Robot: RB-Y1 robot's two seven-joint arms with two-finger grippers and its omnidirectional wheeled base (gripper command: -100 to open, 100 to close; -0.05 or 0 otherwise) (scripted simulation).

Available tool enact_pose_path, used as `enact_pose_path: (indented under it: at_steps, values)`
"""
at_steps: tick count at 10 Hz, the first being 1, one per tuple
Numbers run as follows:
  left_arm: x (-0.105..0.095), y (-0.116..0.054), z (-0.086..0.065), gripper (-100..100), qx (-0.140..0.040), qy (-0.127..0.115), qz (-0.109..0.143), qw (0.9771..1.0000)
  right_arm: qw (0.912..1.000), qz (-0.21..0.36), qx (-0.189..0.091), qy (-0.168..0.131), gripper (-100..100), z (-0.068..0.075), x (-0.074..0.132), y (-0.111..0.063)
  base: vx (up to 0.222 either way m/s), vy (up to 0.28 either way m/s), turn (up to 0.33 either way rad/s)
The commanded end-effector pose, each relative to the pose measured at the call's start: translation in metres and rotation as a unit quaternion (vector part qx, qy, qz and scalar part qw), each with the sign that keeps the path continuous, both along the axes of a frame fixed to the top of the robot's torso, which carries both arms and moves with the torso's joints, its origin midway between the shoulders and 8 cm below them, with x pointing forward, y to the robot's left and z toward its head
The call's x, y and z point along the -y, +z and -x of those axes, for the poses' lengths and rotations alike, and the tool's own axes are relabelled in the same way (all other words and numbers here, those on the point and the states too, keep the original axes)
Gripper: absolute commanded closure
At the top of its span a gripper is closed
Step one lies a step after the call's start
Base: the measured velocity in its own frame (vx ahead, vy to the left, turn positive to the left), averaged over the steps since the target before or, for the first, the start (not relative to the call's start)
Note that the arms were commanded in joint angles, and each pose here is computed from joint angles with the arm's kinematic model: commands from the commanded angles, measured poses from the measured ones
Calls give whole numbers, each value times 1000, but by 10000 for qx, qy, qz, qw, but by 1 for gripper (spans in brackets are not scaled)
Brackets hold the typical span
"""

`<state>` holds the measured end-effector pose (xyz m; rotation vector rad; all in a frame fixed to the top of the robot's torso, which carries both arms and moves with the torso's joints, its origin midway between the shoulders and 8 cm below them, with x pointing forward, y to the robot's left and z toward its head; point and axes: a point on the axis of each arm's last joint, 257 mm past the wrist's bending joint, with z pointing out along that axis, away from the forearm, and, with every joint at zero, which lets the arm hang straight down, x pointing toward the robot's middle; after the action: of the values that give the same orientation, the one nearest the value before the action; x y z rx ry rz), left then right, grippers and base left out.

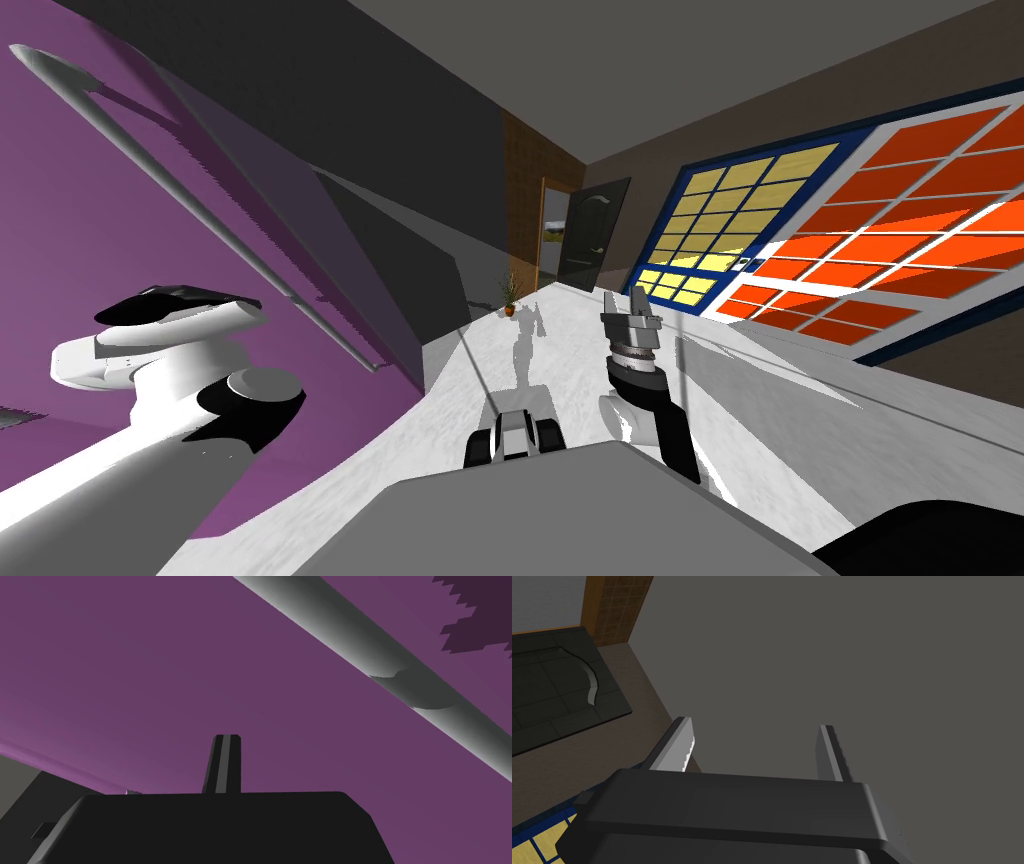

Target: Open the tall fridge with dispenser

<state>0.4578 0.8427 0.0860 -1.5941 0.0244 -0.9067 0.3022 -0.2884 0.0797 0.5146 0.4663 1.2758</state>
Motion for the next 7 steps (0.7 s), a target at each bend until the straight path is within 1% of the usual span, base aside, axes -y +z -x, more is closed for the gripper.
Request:
enact_pose_path:
  at_steps: [1, 2, 3, 5, 6, 7]
  values:
    - [-7, 16, 12, 100, 8, -6, -233, 9997, 10000, 0, 0, 0, 0, 0, 0, 0, -97, 13, 13]
    - [-1, 15, 4, 100, -3, -112, -241, 9996, 10000, 0, 0, 0, 0, 0, 0, 0, -113, 9, 16]
    - [1, 15, 0, 100, 104, -183, -173, 9996, 10000, 0, 0, 0, 0, 0, 0, 0, -62, 0, 3]
    - [3, 16, -2, 100, 278, -266, -59, 9992, 10000, 0, 0, 0, 0, 0, 0, 0, -7, -1, -2]
    - [-4, 30, 11, 100, 110, -209, -361, 9991, 10000, 0, 0, -1, 0, 0, 0, 0, -87, 11, 15]
    - [1, 28, 4, 100, 107, -297, -347, 9989, 10000, 0, 0, 0, 0, 0, 0, 0, -117, 8, 15]
